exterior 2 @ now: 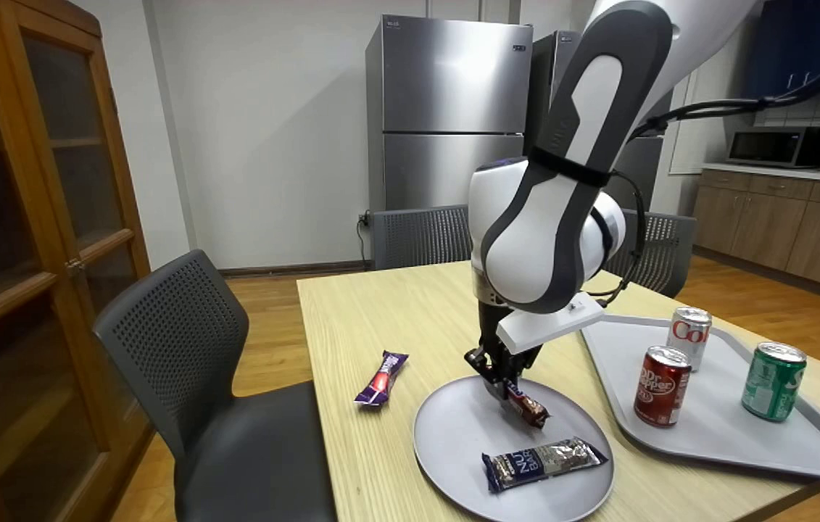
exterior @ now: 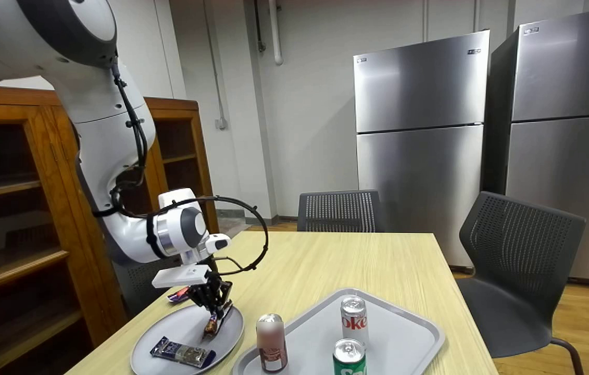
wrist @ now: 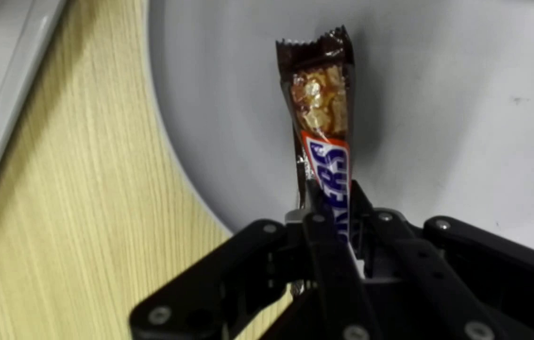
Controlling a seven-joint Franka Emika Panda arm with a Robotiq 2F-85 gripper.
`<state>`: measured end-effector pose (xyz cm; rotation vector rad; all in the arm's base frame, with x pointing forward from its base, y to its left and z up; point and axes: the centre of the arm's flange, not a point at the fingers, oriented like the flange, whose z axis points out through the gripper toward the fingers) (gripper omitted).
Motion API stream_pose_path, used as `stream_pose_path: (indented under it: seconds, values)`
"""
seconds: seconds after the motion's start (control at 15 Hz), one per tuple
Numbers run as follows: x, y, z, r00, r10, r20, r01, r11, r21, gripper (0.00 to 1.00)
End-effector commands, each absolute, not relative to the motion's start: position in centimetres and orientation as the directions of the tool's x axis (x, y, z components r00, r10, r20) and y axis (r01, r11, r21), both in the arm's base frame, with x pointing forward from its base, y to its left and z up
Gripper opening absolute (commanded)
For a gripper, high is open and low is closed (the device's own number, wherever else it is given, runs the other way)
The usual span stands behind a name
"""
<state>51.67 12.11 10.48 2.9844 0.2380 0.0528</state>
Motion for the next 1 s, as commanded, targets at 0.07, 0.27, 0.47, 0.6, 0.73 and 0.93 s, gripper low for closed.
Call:
stream_pose_path:
  seconds: [0.07, 0.27, 0.47, 0.6, 0.73, 0.93]
  values:
    - [52.7, 13.1, 13.3, 0.978, 0.194, 0.075, 0.180, -0.971, 0.159, 0.03]
    - [53.8, 13.9, 14.4, 0.974, 0.204, 0.103, 0.186, -0.969, 0.160, 0.03]
    - [55.1, 14.7, 15.2, 0.969, 0.212, 0.126, 0.191, -0.969, 0.160, 0.03]
    - [56.2, 15.1, 15.6, 0.968, 0.211, 0.139, 0.188, -0.969, 0.161, 0.03]
    - [57.4, 15.3, 16.1, 0.968, 0.201, 0.150, 0.177, -0.971, 0.160, 0.03]
    - [59.1, 15.6, 16.6, 0.969, 0.189, 0.161, 0.162, -0.973, 0.164, 0.03]
